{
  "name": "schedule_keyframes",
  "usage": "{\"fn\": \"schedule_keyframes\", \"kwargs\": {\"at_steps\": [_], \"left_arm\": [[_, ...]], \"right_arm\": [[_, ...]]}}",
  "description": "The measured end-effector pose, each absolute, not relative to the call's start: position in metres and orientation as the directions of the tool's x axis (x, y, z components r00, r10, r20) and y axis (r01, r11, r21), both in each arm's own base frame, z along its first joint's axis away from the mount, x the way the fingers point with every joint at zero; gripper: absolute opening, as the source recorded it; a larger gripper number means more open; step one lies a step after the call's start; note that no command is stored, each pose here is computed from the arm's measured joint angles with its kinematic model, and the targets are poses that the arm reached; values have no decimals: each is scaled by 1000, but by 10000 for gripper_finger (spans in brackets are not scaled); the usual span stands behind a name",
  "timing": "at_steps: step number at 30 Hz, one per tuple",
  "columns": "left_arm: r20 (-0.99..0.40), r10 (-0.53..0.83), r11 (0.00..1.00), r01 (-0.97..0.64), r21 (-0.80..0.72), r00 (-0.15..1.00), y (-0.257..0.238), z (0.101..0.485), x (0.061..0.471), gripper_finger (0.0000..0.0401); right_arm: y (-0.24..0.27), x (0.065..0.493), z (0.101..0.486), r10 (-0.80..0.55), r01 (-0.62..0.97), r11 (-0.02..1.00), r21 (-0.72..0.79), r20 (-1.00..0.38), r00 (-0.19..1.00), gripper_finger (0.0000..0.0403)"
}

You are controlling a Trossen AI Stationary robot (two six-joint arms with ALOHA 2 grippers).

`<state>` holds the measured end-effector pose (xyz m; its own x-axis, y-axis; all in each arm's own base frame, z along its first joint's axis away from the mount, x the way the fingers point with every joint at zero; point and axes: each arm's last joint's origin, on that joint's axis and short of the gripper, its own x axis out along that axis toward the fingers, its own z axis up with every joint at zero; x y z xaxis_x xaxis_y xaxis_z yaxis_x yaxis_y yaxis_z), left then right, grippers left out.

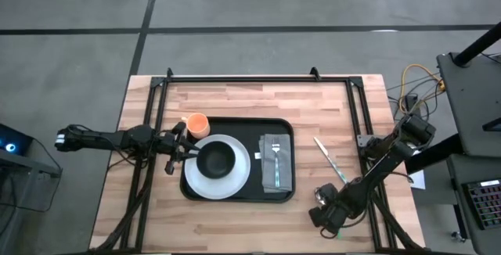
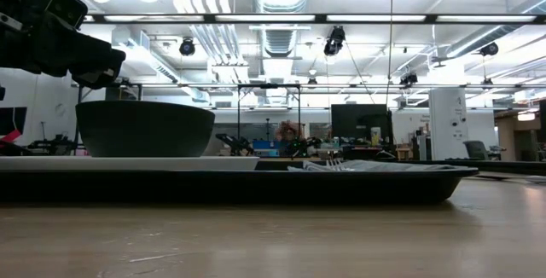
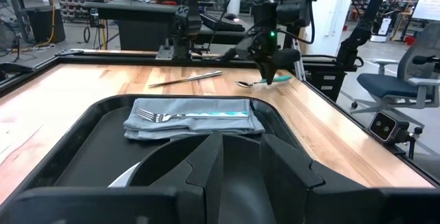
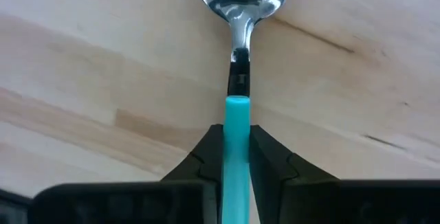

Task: Set up tray
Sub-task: Put the light blue patterned spoon on top of the gray napkin

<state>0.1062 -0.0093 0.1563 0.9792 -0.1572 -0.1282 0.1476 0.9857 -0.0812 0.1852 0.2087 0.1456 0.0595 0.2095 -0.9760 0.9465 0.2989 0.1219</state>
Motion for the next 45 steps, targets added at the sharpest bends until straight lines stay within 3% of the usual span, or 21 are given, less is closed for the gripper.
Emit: {"fn": "schedule_keyframes", "kwargs": {"at_steps": [8, 24, 39, 45], "left_arm": [[-128, -157, 986, 147, -81, 979, -9, 156, 106, 80], [-128, -158, 986, 148, -81, 979, -9, 156, 106, 80], [-128, -157, 986, 147, -81, 979, -9, 156, 106, 80], [-128, -157, 986, 147, -81, 979, -9, 156, 106, 80]], "right_arm": [[183, 211, 167, 103, 963, 111, 245, -967, 234, 31], [126, 271, 207, 31, 956, -43, 289, -956, 290, 30], [70, 310, 219, -77, 923, -23, 384, -921, 381, 30], [64, 327, 202, -68, 921, -1, 390, -919, 389, 30]]}}
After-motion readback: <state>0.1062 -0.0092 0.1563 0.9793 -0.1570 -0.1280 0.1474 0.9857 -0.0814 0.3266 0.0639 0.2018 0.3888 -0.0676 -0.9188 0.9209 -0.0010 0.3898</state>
